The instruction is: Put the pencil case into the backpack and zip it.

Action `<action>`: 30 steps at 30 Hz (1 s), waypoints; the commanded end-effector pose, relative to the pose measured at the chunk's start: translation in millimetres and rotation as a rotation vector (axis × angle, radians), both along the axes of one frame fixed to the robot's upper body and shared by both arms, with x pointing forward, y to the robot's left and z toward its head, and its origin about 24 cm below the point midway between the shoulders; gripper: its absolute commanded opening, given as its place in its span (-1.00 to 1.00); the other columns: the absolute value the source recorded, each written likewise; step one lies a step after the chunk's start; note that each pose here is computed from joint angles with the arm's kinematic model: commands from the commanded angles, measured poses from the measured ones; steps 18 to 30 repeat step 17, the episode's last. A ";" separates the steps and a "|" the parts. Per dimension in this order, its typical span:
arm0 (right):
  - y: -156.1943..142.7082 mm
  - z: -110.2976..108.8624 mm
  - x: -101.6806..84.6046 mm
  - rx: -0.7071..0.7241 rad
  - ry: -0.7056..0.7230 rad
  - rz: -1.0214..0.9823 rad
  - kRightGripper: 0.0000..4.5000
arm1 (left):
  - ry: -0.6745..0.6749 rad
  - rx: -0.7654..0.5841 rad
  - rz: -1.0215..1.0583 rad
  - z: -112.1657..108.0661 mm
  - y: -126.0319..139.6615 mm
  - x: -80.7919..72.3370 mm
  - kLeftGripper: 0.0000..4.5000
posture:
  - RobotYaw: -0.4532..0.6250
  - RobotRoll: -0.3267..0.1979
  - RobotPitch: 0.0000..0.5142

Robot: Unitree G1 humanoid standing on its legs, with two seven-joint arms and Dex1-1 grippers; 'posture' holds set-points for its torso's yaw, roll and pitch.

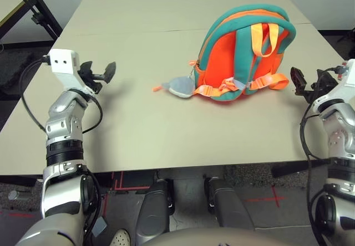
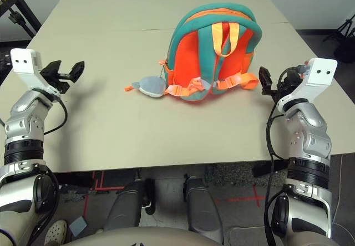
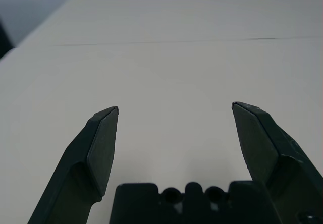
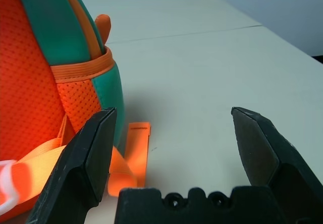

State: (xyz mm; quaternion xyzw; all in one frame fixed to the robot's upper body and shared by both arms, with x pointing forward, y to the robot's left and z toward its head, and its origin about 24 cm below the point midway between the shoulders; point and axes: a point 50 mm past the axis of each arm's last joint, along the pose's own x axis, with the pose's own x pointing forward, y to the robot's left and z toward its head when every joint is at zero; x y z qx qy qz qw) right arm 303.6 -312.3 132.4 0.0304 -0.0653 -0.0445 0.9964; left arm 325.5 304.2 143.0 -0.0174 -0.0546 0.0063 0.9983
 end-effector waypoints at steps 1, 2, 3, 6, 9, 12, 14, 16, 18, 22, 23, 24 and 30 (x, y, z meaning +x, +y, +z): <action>-2.6 -5.1 2.4 -0.010 0.004 -0.023 0.99 | -0.018 -0.012 0.067 -0.3 11.6 -3.6 1.00 | -0.20 0.25 -0.17; -2.8 -5.7 2.7 -0.013 0.005 -0.024 0.99 | -0.018 -0.011 0.077 -0.8 13.7 -4.4 1.00 | -0.20 0.25 -0.17; -3.1 -6.6 3.0 -0.015 0.007 -0.025 0.99 | -0.018 -0.009 0.085 -1.3 15.5 -5.1 1.00 | -0.20 0.25 -0.16; -3.3 -8.4 3.5 -0.023 0.010 -0.029 0.99 | -0.014 -0.011 0.104 -4.0 19.2 -6.5 1.00 | -0.21 0.25 -0.15; -5.0 -9.3 2.7 -0.028 0.011 -0.042 0.99 | -0.010 -0.013 0.118 -6.7 21.5 -7.0 1.00 | -0.21 0.25 -0.16; -7.6 -11.4 1.6 -0.033 0.011 -0.065 0.99 | -0.005 -0.015 0.120 -9.3 21.5 -5.8 1.00 | -0.21 0.25 -0.17; -8.6 -13.0 1.4 -0.034 0.011 -0.073 0.99 | -0.003 -0.017 0.122 -10.3 21.8 -4.7 1.00 | -0.21 0.25 -0.17; -8.8 -14.3 1.6 -0.034 0.011 -0.079 0.99 | -0.002 -0.018 0.122 -10.9 22.1 -4.1 1.00 | -0.21 0.25 -0.19; -8.6 -14.5 1.8 -0.034 0.009 -0.081 0.99 | -0.001 -0.018 0.121 -11.3 22.4 -3.8 1.00 | -0.22 0.25 -0.19; -8.6 -14.5 1.8 -0.034 0.009 -0.081 0.99 | -0.001 -0.018 0.121 -11.3 22.4 -3.8 1.00 | -0.22 0.25 -0.19; -8.6 -14.5 1.8 -0.034 0.009 -0.081 0.99 | -0.001 -0.018 0.121 -11.3 22.4 -3.8 1.00 | -0.22 0.25 -0.19; -8.6 -14.5 1.8 -0.034 0.009 -0.081 0.99 | -0.001 -0.018 0.121 -11.3 22.4 -3.8 1.00 | -0.22 0.25 -0.19; -8.6 -14.5 1.8 -0.034 0.009 -0.081 0.99 | -0.001 -0.018 0.121 -11.3 22.4 -3.8 1.00 | -0.22 0.25 -0.19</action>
